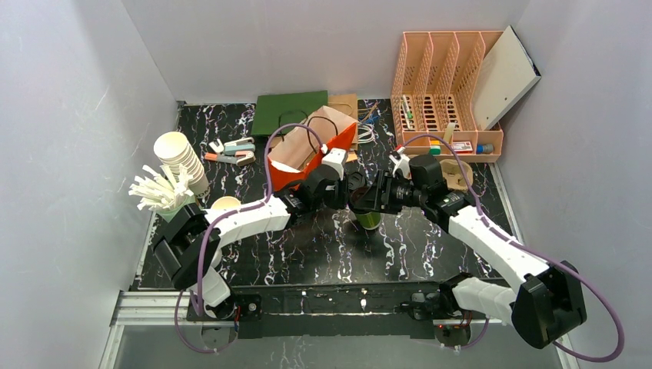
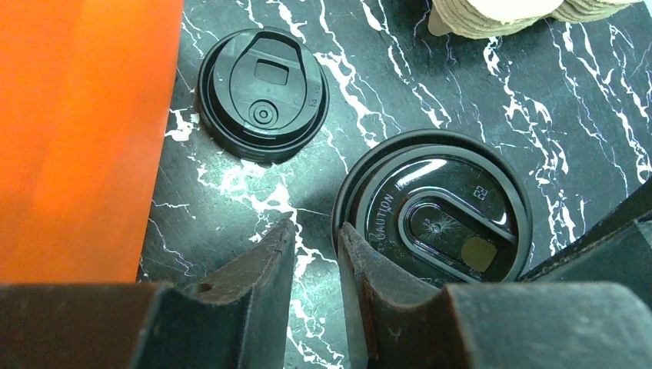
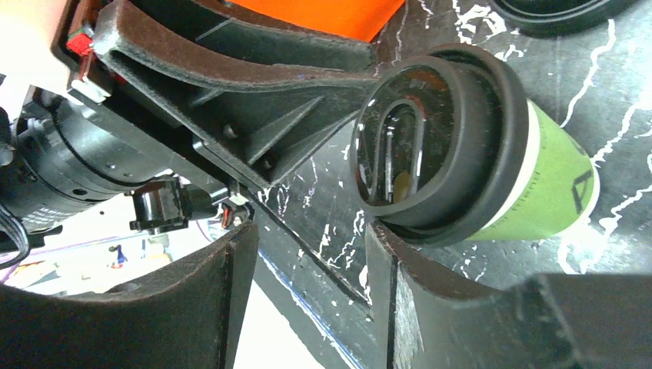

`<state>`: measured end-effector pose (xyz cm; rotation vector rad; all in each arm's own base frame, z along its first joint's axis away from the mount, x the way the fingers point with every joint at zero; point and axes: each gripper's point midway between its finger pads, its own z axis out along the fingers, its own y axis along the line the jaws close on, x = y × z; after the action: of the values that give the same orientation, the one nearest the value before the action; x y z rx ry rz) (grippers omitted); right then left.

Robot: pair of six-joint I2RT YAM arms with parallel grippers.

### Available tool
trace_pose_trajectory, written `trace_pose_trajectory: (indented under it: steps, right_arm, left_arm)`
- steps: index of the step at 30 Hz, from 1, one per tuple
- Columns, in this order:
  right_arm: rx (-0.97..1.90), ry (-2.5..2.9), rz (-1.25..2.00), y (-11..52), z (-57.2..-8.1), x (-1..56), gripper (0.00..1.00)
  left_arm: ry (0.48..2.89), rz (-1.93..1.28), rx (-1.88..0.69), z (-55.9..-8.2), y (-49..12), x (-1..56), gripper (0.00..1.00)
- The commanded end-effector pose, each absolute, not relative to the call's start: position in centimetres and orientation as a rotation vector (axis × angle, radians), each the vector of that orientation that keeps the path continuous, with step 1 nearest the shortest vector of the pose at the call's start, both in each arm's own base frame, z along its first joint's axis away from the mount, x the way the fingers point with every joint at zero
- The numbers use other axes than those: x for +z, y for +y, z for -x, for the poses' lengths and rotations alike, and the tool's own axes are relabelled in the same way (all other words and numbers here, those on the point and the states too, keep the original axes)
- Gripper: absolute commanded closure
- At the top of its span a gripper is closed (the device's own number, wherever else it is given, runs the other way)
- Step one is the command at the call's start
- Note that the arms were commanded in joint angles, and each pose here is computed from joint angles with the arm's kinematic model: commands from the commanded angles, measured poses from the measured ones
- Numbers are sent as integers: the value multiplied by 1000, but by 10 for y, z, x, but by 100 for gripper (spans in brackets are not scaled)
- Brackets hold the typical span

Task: Pack the takeout coffee
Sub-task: Adjust the coffee cup at the center of the board.

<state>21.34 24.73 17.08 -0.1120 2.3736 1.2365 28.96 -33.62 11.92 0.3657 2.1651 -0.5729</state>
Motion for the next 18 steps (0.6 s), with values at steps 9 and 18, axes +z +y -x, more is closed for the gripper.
trace_pose_trajectory:
  steps: [9, 18]
  right_arm:
    - [1064, 2323, 90, 228, -224, 187, 41]
    - [902, 2298, 13, 204, -233, 193, 48]
  left_arm:
    - [2088, -430, -696, -280, -346, 158, 72]
    - [2081, -446, -746, -277, -354, 172, 71]
